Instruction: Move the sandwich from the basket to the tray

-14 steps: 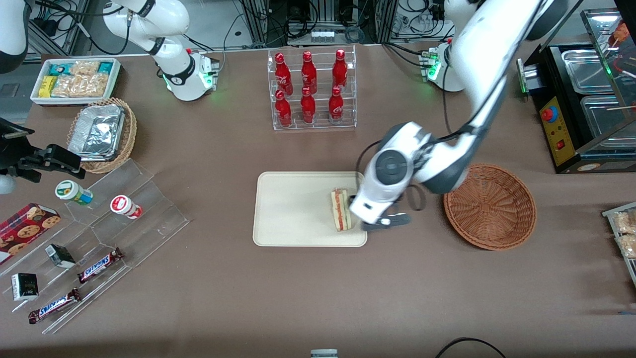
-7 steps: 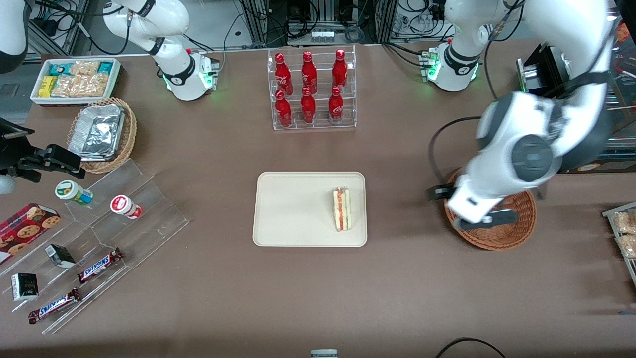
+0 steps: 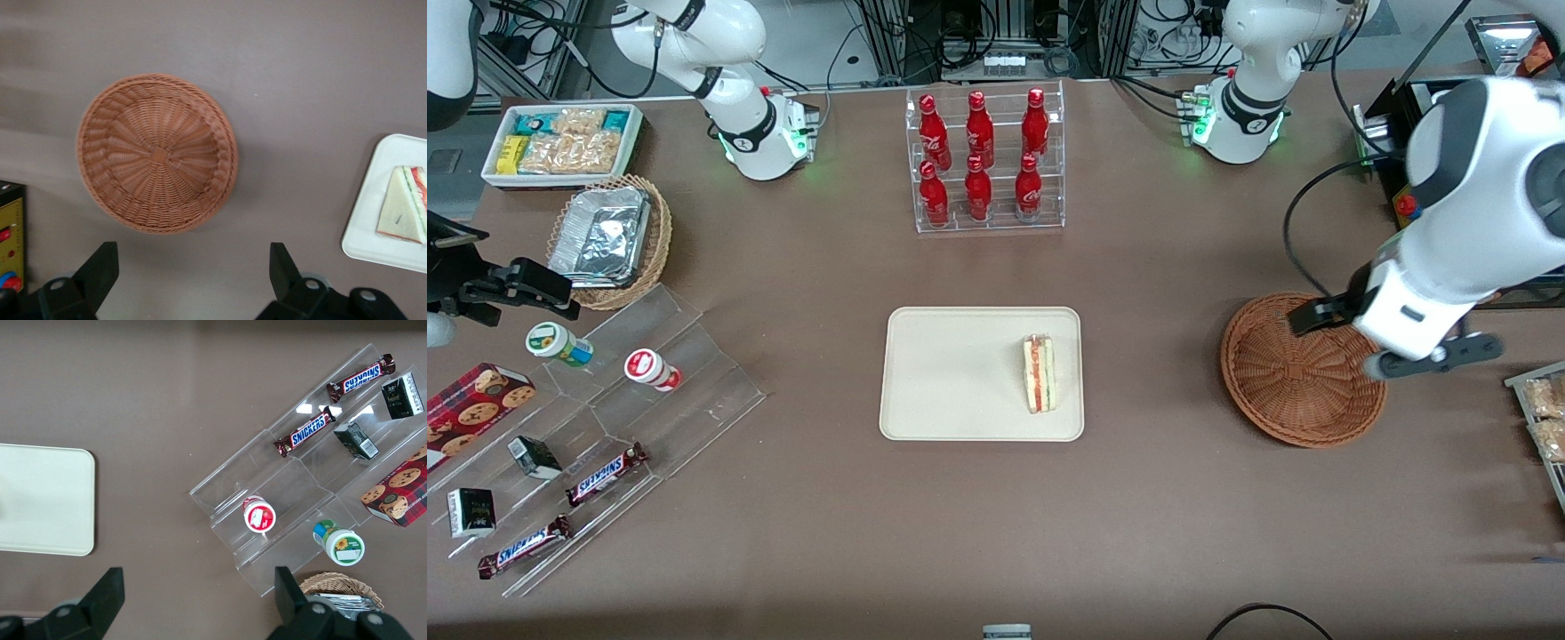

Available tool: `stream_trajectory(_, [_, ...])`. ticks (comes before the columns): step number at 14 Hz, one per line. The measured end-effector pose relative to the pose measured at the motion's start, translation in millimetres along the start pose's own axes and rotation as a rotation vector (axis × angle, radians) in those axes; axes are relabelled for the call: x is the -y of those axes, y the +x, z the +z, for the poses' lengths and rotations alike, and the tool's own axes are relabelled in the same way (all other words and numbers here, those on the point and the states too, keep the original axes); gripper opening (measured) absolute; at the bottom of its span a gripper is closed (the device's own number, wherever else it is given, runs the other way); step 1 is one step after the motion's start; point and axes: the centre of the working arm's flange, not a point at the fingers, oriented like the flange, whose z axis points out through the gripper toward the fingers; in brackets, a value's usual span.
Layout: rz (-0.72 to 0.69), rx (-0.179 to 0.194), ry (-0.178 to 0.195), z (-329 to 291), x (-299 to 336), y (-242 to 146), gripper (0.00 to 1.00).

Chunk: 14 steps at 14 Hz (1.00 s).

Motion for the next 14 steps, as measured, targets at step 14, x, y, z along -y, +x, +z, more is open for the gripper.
stream_trajectory(14, [0.176,-0.027,-0.009,-89.3,45.9,-63.6,1.00])
